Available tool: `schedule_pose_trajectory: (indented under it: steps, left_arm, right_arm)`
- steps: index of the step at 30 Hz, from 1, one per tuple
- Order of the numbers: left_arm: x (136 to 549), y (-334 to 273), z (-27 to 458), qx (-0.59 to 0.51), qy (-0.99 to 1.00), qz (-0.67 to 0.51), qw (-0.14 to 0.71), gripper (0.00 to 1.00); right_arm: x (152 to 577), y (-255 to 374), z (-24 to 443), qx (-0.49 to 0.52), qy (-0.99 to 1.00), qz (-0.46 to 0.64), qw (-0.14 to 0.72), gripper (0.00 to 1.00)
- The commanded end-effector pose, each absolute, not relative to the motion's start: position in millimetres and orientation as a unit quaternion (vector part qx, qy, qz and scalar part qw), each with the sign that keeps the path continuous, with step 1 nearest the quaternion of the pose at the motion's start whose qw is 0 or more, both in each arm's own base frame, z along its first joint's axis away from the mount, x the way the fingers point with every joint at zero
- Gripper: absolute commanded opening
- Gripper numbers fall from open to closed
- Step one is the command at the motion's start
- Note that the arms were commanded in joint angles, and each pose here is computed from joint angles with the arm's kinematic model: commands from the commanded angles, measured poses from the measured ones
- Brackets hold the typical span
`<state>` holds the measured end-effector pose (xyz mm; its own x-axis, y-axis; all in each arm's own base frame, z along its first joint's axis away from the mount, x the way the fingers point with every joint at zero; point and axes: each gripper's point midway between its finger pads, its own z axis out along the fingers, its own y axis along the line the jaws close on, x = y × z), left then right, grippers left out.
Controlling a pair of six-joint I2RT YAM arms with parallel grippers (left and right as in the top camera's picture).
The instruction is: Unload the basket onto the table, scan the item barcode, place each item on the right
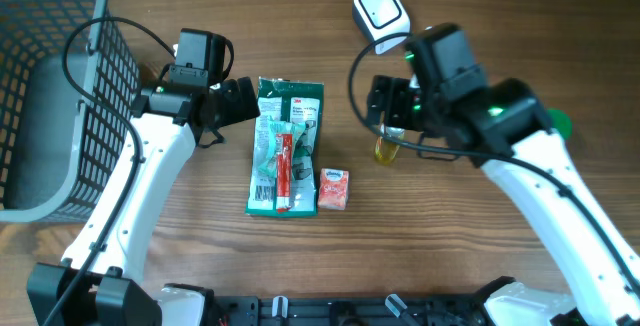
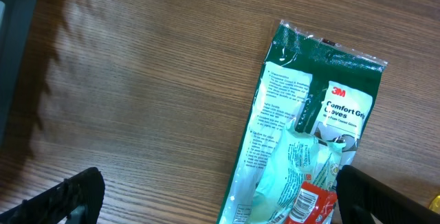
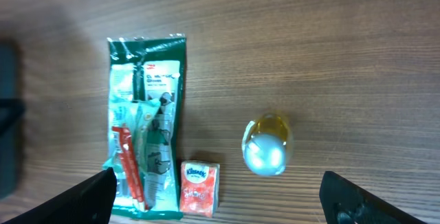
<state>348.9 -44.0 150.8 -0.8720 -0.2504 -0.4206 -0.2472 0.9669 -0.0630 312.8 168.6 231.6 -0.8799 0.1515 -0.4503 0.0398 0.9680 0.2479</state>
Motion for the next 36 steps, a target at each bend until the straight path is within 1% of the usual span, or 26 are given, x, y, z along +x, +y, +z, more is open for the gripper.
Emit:
schedule_pose_trajectory:
  steps: [1,7,13,17,23,29,36]
  left_arm:
    - [352.2,-41.5,159.3,-0.126,0.965,-0.001,0.23,1.0]
    - [352.2,-41.4,159.3,-0.126,0.965,-0.001,0.23,1.0]
    - [352.2,-41.5,159.3,-0.126,0.965,-0.001,0.23,1.0]
    - [352.2,-41.5,159.3,-0.126,0.965,-0.001,0.23,1.0]
    - [352.2,-41.5,159.3,-0.126,0.965,-0.001,0.23,1.0]
    - [352.2,-41.5,159.3,-0.126,0.965,-0.001,0.23,1.0]
    - [352.2,-41.4,159.2,-0.126,0.965,-0.001,0.23,1.0]
  right_arm:
    - [321.0,172.0,206.1,0.071,0.966,0.059,0.24,0.95]
    - [325.5,180.0,170.9,0.06,0.977,0.03,0.2,0.96]
    - [328.4,181.9,152.4,0.057,0.982,0.015,0.181,0.99]
    - [328.2,181.8,150.6,0.053,0.982,0.012,0.179,1.0]
    - [332.1,185.2,152.2,0.015,0.982,0.013,0.187,1.0]
    - [329.2,182.2,151.0,0.015,0.983,0.006,0.181,0.99]
    - [335.7,171.8,152.1,0.033,0.981,-0.004,0.189,1.0]
